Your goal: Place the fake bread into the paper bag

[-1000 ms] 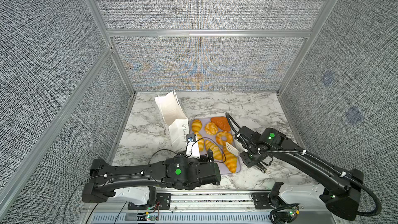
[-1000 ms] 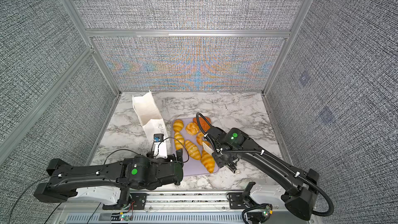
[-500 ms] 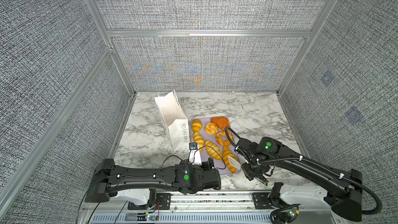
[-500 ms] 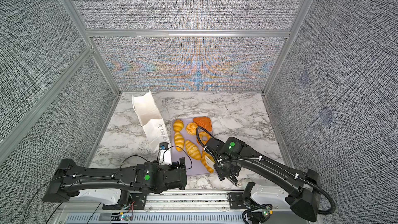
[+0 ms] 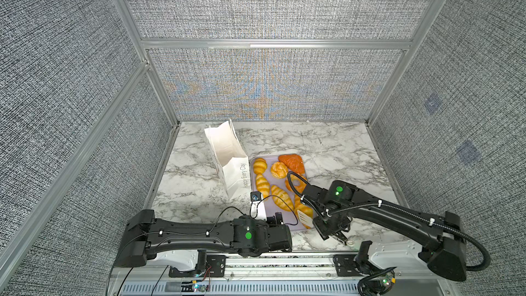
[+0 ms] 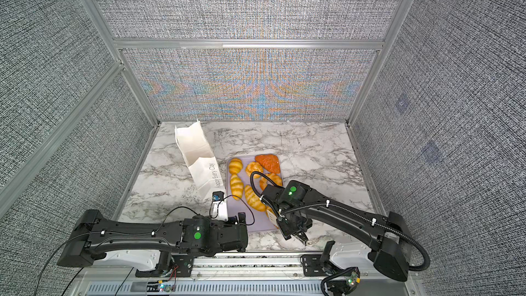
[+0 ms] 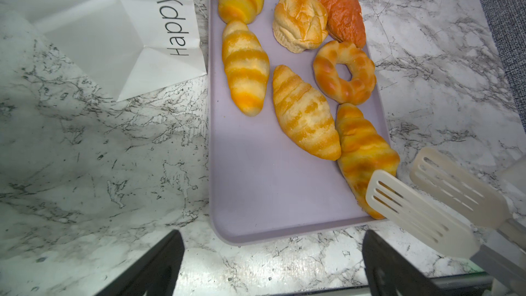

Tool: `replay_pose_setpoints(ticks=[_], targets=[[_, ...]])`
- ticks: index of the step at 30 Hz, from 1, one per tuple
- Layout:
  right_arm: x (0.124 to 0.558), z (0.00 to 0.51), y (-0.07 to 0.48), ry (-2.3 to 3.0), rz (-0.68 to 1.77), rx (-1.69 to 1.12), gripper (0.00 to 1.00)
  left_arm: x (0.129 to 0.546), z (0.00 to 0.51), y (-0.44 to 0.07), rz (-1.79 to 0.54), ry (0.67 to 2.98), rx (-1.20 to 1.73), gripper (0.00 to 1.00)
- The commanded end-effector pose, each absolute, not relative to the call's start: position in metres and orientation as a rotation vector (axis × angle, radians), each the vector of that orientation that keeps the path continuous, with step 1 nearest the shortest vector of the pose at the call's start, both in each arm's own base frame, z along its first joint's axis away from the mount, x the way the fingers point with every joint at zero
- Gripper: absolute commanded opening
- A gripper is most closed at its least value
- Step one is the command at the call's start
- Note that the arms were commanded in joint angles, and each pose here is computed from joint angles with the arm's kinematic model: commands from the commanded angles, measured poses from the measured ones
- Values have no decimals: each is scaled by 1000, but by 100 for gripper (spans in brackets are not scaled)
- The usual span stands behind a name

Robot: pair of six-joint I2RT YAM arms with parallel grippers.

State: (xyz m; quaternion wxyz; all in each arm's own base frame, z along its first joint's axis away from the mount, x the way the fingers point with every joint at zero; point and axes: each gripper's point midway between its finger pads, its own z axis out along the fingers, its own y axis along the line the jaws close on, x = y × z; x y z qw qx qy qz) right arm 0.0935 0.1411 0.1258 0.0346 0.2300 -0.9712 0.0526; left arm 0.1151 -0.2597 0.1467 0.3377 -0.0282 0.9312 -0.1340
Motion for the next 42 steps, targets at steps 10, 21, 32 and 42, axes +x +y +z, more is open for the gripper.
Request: replay_pose_setpoints(ticks=[10, 21, 32, 42], targets=[[105, 118, 146, -2948, 267, 759, 58, 115, 149, -250, -316, 2429, -71, 99], [113, 110, 151, -2891, 331, 808, 55, 115, 147, -248, -296, 2430, -65, 99], [111, 117, 142, -2875, 361, 826, 35, 119, 153, -235, -268, 2406, -86, 99], [117, 132, 142, -2956, 296, 811, 31, 128, 178, -216, -278, 2321, -81, 99]])
